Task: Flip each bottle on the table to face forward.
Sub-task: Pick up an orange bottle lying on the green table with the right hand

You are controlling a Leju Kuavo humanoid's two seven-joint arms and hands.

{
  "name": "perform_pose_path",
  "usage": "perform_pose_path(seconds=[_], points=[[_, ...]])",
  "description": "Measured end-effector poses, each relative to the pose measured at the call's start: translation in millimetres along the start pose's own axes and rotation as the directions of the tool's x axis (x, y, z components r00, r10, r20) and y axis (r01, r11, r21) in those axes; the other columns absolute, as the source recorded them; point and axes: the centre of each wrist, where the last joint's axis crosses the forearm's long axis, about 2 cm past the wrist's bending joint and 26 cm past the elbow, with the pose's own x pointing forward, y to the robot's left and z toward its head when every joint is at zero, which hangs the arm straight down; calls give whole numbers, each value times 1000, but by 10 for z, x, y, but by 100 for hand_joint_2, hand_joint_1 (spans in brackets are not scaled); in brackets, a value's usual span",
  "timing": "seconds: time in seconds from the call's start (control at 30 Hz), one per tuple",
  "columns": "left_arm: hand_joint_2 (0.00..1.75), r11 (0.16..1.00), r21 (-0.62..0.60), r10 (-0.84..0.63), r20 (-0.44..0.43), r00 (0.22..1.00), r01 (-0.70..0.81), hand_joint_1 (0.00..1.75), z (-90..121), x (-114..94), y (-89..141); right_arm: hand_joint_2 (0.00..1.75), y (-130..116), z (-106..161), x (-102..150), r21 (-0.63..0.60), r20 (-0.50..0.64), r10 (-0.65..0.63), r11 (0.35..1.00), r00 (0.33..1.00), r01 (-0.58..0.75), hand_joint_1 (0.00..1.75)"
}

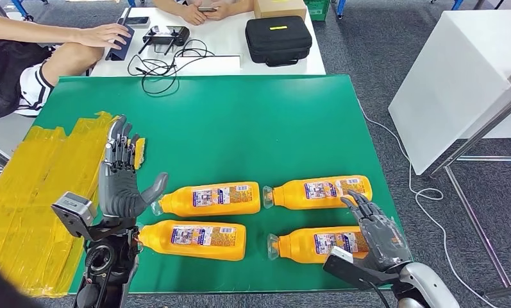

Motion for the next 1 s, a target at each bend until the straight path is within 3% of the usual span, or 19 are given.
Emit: perform_pose_path(seconds=[0.43, 0.6, 0.63, 0.73, 0.77, 1.0], points=[[175, 1000, -4, -1, -11, 1000, 1, 0, -31, -46, -1, 175, 347, -204, -28, 199, -33, -32, 979, 999, 38, 0], [175, 1000, -2, -1, -14, 1000, 1, 0, -46, -50, 1, 175, 369, -283, -30, 233, -44, -22, 972, 999, 32, 21], [175, 1000, -2, -1, -16, 1000, 1, 0, -50, -52, 1, 175, 372, -293, -29, 238, -45, -21, 971, 999, 31, 47], [175, 1000, -3, -1, -18, 1000, 1, 0, -61, -55, 1, 175, 373, -312, -36, 249, -46, -16, 968, 999, 27, 161], [175, 1000, -3, -1, -19, 1000, 1, 0, -64, -57, 1, 175, 371, -318, -39, 251, -47, -16, 968, 999, 27, 174], [175, 1000, -3, 0, -33, 999, -1, 0, -66, -71, 1, 175, 352, -346, -38, 259, -50, -15, 966, 999, 27, 175]])
